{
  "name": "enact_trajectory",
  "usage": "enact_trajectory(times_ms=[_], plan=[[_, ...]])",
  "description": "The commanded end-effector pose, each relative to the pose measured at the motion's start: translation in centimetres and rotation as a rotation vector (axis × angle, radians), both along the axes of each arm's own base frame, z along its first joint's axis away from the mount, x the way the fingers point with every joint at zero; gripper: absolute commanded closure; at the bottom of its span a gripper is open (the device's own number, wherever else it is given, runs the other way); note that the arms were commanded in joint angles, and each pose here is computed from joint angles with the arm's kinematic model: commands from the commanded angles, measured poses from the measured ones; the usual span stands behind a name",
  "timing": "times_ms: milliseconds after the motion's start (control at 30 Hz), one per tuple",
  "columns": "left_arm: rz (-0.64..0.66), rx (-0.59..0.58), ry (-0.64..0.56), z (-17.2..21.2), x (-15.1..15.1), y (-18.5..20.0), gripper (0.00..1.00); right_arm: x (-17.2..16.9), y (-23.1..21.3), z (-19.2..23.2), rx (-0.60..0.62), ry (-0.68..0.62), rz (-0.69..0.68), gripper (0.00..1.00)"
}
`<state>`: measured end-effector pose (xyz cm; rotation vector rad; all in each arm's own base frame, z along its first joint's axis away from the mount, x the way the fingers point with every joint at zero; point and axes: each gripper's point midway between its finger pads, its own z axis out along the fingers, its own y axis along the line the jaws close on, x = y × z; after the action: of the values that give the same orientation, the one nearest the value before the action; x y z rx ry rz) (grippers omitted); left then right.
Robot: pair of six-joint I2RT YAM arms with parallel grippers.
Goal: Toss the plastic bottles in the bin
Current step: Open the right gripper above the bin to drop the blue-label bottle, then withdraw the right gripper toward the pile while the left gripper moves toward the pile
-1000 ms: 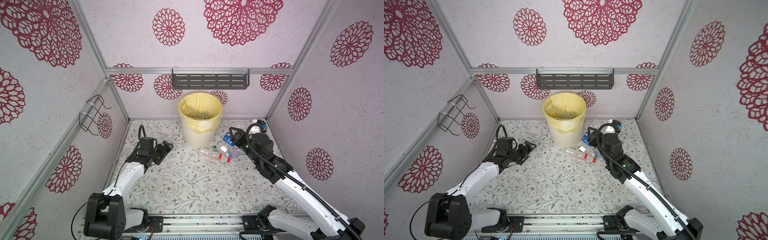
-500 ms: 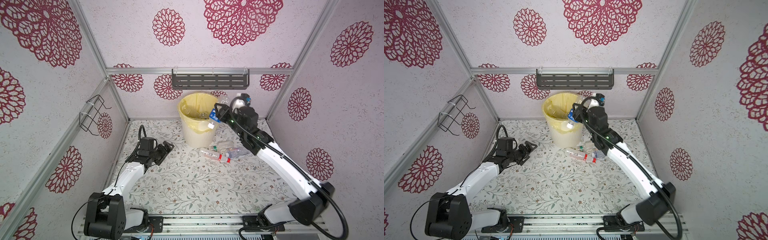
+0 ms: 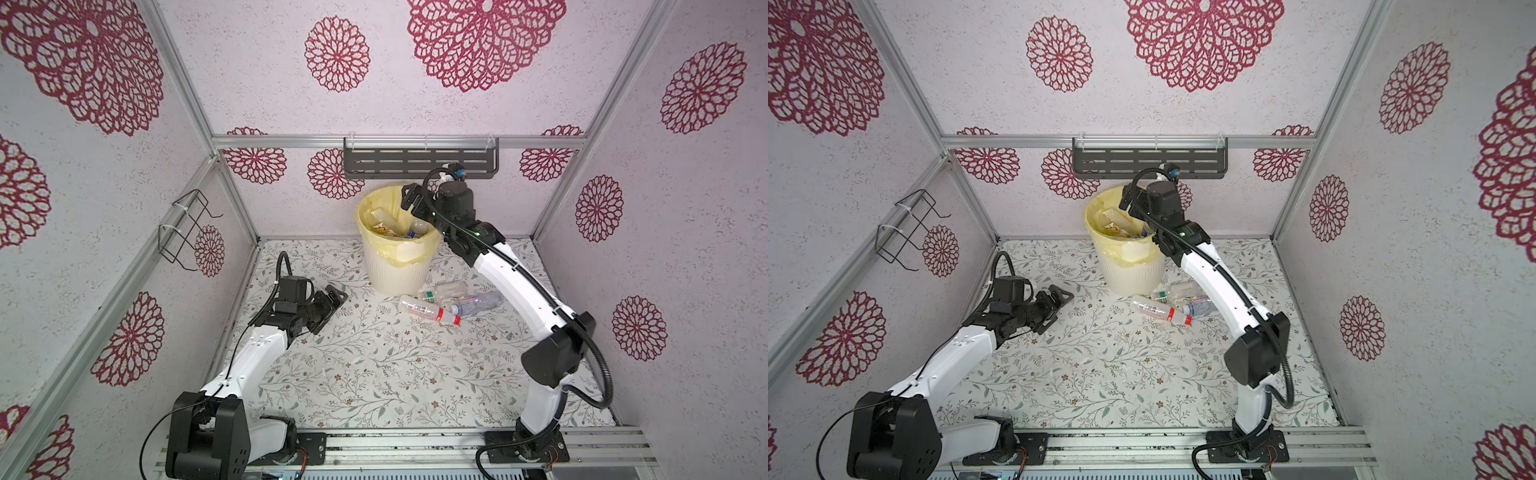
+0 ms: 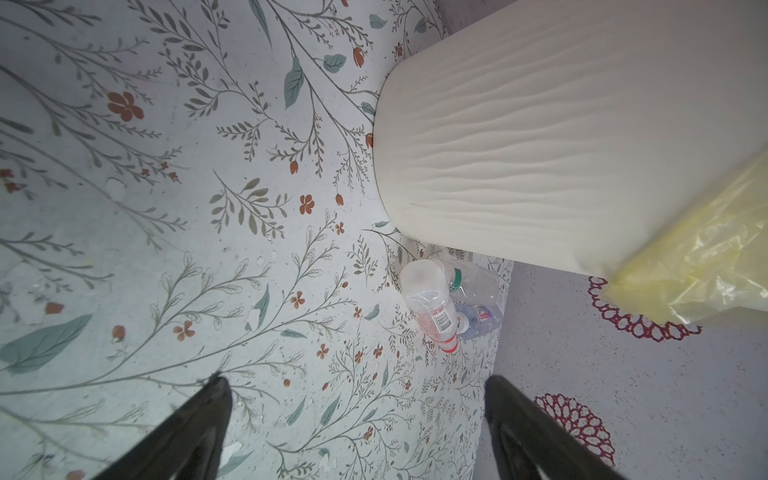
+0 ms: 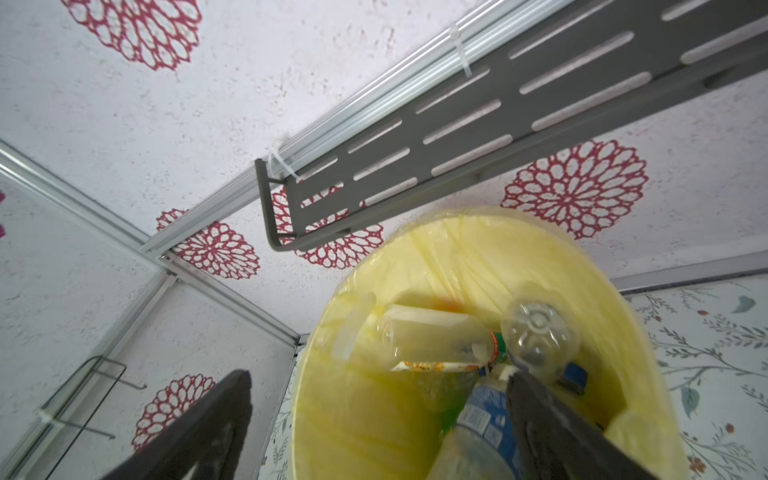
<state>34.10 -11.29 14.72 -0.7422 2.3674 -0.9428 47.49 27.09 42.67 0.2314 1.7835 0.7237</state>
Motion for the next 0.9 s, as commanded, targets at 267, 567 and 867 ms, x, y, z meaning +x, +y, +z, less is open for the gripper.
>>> enact_trajectory(times_ms=[267,567,867], plan=[[0.013,0.0,-0.105,3.3,-1.0,-0.1,0.03,-10.9,-8.8,-1.1,0.052,-0.007,-0.095,0.01],[0.072,0.019,-0.055,2.0,-2.2,-0.4,0.03,-16.6,-14.0,-8.7,-0.014,0.07,-0.162,0.01],[0.24,0.001,0.0,-0.8,-3.6,-0.2,0.03,-18.8,-13.4,-18.0,-0.129,0.186,-0.039,0.01]])
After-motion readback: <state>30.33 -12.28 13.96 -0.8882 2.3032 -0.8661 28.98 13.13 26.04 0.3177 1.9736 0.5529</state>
